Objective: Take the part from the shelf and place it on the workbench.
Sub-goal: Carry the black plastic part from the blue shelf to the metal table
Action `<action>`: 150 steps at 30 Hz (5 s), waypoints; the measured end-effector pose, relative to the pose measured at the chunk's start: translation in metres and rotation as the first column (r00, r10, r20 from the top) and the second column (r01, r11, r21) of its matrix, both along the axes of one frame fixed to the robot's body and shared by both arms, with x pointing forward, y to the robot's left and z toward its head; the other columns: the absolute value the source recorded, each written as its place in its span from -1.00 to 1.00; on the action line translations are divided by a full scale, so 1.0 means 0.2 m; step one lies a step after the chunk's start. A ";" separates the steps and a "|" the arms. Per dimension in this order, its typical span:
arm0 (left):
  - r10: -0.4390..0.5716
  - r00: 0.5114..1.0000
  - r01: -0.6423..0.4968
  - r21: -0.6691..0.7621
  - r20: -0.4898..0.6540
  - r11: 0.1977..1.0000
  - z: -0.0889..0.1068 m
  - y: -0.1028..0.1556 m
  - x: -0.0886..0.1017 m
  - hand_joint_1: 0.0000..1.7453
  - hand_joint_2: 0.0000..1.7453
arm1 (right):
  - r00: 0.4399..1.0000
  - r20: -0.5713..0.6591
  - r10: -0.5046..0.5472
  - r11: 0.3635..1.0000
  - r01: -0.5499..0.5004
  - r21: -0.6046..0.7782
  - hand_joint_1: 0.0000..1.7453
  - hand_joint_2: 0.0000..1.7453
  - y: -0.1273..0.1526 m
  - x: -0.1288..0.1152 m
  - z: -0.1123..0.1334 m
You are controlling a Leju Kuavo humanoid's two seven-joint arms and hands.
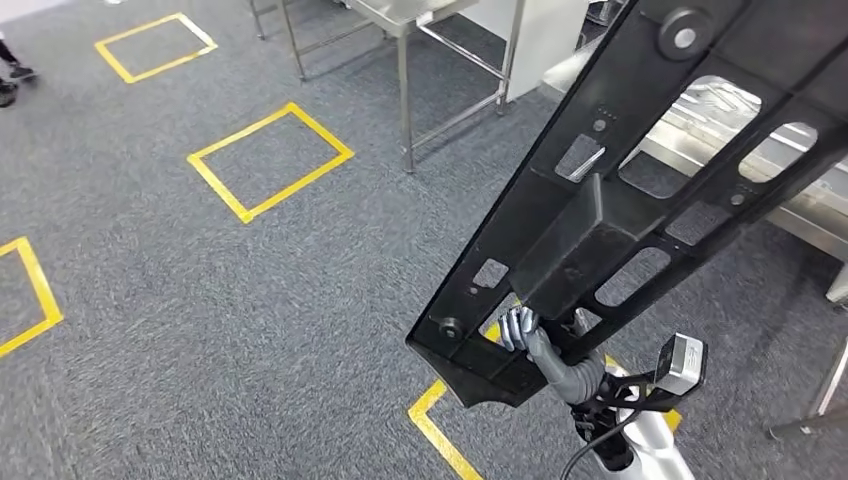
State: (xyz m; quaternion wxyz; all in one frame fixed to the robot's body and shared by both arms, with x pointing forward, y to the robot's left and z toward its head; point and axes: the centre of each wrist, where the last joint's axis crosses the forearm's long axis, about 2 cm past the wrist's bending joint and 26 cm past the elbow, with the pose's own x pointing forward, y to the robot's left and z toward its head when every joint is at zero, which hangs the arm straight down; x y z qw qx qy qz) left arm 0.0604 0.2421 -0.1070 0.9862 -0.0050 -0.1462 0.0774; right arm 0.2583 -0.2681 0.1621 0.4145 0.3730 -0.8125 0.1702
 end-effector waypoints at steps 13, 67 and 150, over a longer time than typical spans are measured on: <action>0.004 0.999 -0.004 0.005 -0.044 1.000 0.00 0.01 -0.01 -1.00 1.00 | 1.000 -0.009 0.002 1.000 -0.002 -0.004 1.00 1.00 0.00 -0.01 -0.01; 0.014 0.999 -0.015 -0.012 -0.044 1.000 0.00 -0.02 -0.03 -1.00 1.00 | 1.000 -0.003 0.010 1.000 -0.010 -0.021 1.00 1.00 0.00 0.04 0.03; 0.006 0.999 -0.007 -0.031 -0.037 1.000 0.00 -0.03 -0.03 -1.00 1.00 | 1.000 -0.013 0.009 1.000 -0.009 -0.015 1.00 1.00 0.00 0.09 0.04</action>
